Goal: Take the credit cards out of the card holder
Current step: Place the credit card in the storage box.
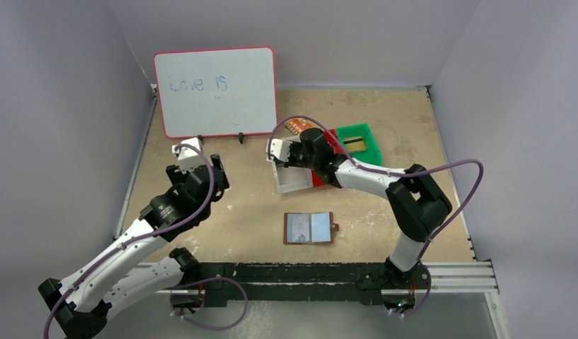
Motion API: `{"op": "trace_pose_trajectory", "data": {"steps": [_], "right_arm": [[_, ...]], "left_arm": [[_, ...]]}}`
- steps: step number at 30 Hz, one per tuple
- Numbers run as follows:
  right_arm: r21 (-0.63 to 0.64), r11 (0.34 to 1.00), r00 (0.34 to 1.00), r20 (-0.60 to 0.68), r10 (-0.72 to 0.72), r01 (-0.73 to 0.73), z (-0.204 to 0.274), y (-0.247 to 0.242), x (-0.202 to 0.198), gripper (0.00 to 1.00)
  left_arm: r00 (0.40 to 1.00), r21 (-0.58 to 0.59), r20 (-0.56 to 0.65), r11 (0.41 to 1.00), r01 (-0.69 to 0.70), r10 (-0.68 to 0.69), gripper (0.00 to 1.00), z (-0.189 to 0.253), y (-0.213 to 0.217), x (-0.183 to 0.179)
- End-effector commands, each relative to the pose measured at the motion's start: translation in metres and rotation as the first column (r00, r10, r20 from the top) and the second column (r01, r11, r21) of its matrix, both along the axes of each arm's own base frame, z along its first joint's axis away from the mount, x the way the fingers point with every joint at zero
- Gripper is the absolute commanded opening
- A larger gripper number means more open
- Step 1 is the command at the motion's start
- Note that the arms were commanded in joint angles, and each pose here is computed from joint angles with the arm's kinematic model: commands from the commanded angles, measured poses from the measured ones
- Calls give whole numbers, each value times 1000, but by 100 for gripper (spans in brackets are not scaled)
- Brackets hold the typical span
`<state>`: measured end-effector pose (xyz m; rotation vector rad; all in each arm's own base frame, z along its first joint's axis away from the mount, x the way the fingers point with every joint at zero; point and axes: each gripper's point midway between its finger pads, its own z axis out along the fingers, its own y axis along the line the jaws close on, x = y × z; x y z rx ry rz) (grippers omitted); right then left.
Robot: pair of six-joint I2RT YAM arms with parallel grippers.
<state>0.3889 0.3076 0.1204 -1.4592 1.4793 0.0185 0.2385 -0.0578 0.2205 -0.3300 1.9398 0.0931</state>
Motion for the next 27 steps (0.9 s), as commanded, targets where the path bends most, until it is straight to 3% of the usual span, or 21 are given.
{"op": "trace_pose_trajectory", "data": {"steps": [1,6,15,27], "right_arm": [[-24,998,991,121,53,-50,26,9,14,0],[-87,994,989,129,76,-65,13,9,20,0],[-166,985,981,173,85,-56,0,10,35,0],[-213,976,980,182,86,-46,-16,9,43,0]], "left_arm": [[1000,5,6,1000,-16,16,80,1,2,6],[998,3,-28,999,-47,47,80,-6,10,12],[986,20,17,986,-168,168,80,5,37,8],[986,22,19,986,-167,167,80,5,38,7]]}}
